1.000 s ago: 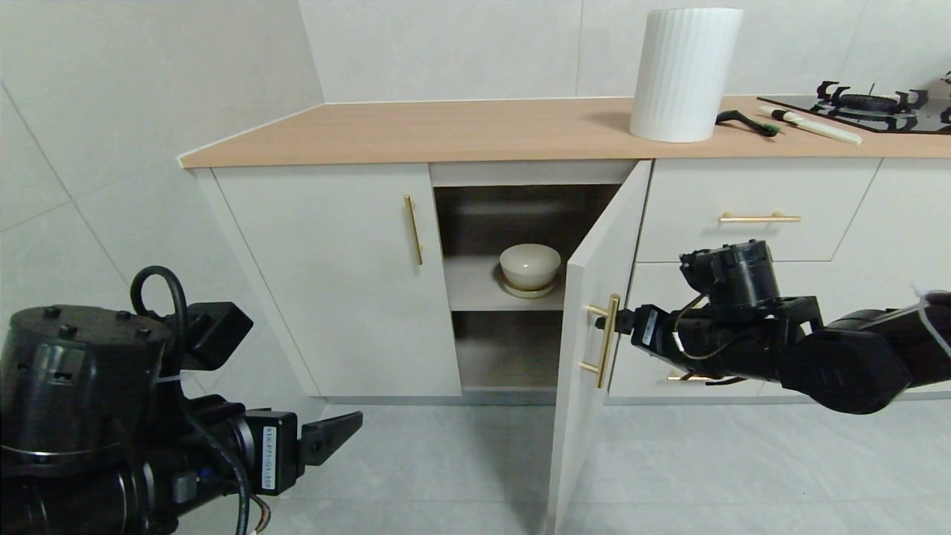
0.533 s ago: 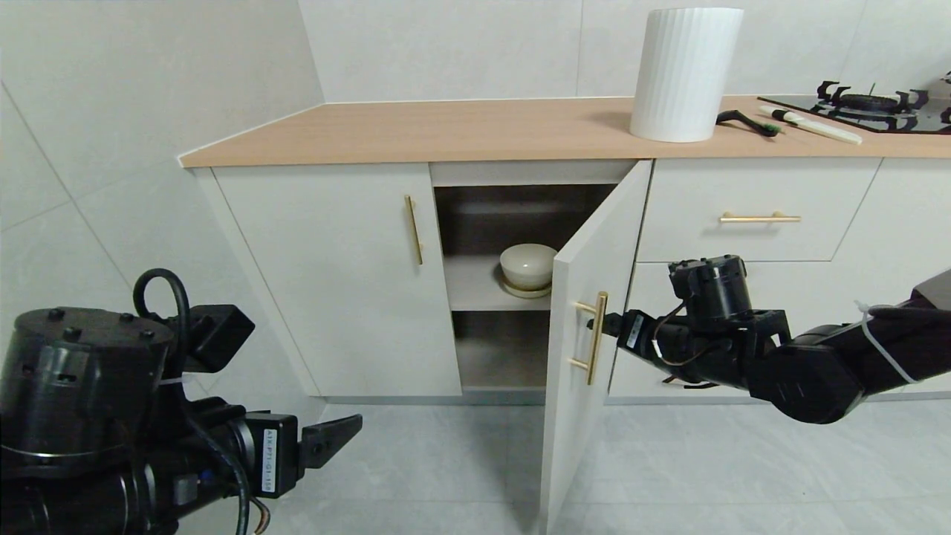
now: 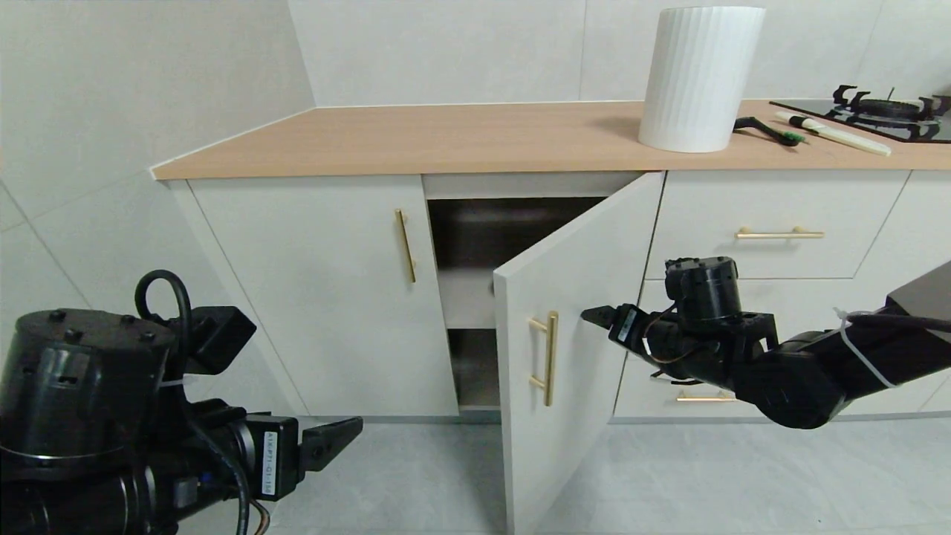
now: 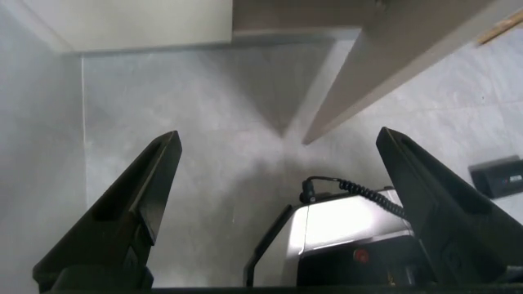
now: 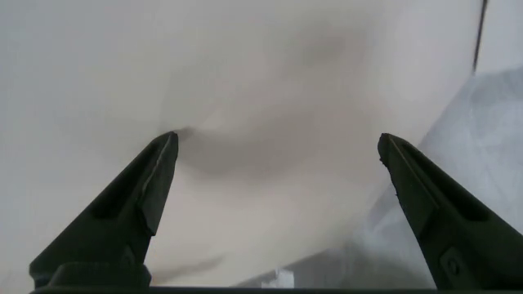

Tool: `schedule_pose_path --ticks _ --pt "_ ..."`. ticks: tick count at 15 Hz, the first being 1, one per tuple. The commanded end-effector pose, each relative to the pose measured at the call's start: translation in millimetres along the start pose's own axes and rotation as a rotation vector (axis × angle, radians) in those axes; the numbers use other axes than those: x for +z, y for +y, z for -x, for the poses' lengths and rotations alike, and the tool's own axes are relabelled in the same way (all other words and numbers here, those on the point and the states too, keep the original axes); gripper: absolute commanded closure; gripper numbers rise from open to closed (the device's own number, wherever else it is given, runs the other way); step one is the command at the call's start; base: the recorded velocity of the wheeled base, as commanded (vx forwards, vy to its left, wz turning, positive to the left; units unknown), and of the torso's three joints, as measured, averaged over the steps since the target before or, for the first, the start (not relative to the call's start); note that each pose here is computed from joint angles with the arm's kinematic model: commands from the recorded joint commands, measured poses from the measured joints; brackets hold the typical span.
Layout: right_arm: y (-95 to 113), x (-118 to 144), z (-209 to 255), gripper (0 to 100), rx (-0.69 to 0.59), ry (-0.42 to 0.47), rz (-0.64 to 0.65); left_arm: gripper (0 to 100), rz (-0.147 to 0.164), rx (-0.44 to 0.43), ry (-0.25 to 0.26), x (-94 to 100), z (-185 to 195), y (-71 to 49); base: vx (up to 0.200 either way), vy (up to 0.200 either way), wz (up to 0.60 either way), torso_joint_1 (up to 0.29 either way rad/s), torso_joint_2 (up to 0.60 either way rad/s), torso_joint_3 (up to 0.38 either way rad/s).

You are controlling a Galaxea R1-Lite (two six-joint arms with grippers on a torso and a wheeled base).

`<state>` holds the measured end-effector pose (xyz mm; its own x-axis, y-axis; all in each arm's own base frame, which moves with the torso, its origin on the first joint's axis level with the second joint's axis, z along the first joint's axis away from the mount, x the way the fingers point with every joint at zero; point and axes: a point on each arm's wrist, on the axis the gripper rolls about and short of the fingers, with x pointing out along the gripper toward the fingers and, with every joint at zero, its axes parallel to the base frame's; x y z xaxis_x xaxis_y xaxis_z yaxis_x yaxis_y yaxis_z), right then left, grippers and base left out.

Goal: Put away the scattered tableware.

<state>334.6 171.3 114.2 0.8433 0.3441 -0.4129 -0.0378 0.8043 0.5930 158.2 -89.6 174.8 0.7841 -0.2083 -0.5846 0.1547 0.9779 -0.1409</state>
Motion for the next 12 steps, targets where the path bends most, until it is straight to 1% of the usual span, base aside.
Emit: schedule_pose_path --ticks 1,5,8,12 --pt "-2 -4 -6 0 -0.008 0.002 -0.008 0 0.002 0.000 0.002 -0.2 0 0.0 0.200 0.000 0.00 0.002 0.00 0.002" --pt "0 -2 -13 0 0.011 -0.042 -0.046 0 0.001 0.001 0.003 -0.2 -1 -0.1 0.200 0.000 0.00 -0.002 0.00 -0.001" --pt "5 5 -19 0 0.003 -0.092 -0.112 0 0.002 0.001 0.000 0.3 -1 -0.2 0.000 0.000 0.00 0.000 0.00 0.000" --pt "5 10 -30 0 -0.047 -0.165 -0.124 0 0.002 0.002 -0.002 0.5 -1 -0.2 0.000 0.000 0.00 0.000 0.00 0.000"
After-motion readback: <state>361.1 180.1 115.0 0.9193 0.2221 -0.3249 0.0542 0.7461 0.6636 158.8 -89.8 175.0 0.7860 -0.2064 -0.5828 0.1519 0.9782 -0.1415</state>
